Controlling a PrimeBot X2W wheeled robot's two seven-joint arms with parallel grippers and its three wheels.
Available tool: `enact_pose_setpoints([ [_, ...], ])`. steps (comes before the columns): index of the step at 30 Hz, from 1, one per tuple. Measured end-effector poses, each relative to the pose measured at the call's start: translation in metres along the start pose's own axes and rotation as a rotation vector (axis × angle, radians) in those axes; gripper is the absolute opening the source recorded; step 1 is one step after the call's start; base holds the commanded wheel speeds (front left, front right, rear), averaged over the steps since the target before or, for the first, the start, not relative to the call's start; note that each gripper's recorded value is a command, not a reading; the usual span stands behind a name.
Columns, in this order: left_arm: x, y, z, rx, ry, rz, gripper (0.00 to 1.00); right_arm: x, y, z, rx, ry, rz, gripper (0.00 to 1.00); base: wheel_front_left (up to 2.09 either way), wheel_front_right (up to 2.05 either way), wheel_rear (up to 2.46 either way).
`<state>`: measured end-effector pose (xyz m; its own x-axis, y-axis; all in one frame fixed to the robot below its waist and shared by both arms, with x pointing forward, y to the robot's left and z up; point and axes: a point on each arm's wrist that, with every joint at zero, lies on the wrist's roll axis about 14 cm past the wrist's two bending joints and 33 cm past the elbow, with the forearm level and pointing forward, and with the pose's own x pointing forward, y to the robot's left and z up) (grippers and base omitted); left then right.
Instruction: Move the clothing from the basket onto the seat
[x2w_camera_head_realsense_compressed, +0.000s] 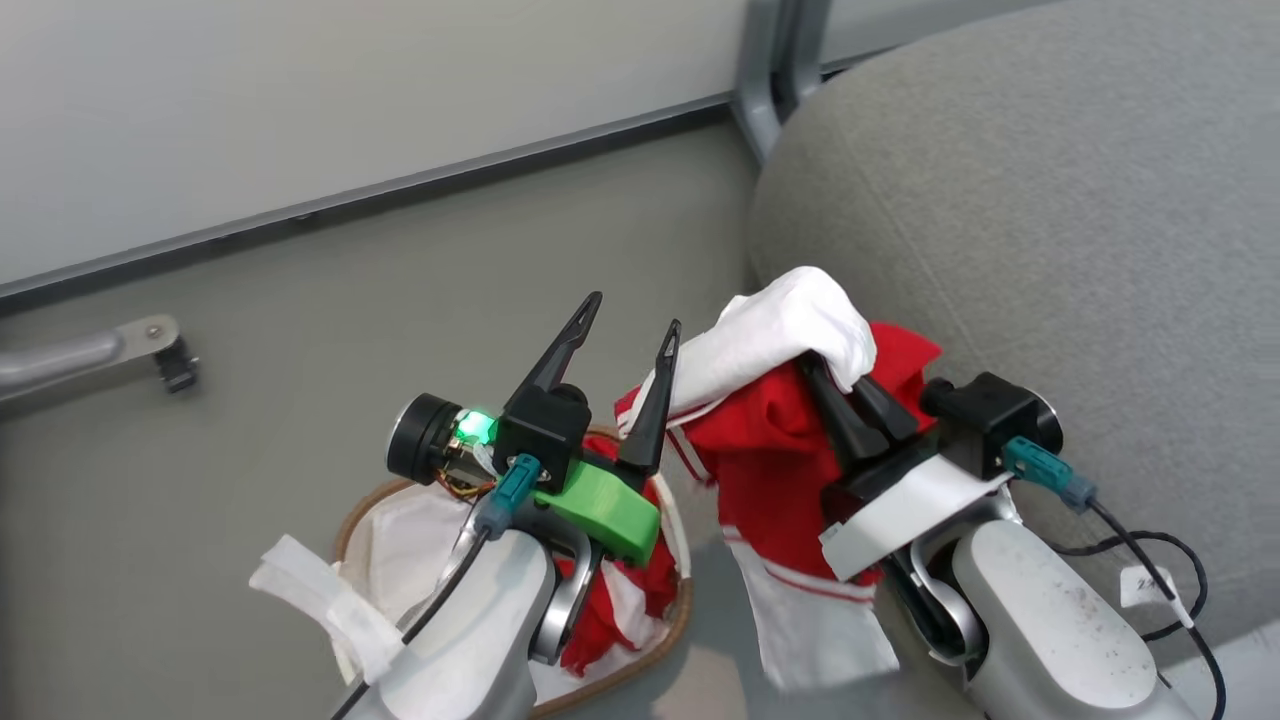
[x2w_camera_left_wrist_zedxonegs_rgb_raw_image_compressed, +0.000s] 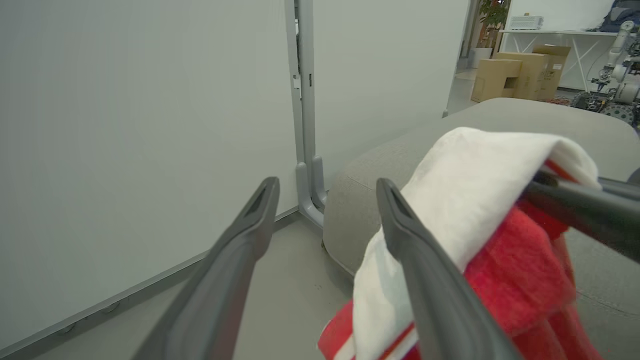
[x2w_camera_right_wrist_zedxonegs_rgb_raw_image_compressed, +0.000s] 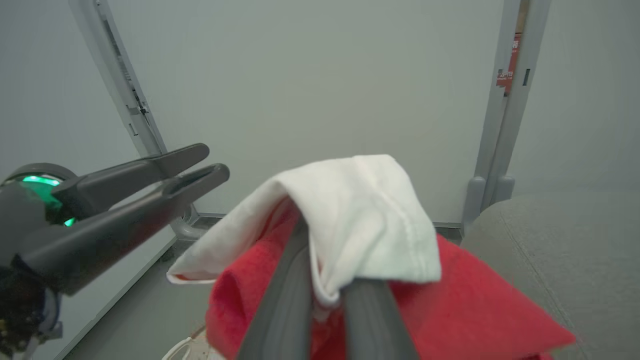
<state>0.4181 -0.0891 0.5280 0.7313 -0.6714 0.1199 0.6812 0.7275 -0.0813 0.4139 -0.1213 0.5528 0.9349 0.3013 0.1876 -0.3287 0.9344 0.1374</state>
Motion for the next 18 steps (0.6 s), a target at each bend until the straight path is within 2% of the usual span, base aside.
enact_pose_setpoints([
  [13, 0.032, -0.087, -0.037, -0.032, 0.064, -0.291, 1.00, -0.076, -0.093, 0.026, -0.080, -0.020, -0.342, 0.00, 0.00, 0.00, 0.00],
  [18, 0.039, -0.096, -0.055, -0.055, 0.096, -0.332, 1.00, -0.080, -0.138, 0.054, -0.214, -0.034, -0.420, 0.00, 0.00, 0.00, 0.00],
])
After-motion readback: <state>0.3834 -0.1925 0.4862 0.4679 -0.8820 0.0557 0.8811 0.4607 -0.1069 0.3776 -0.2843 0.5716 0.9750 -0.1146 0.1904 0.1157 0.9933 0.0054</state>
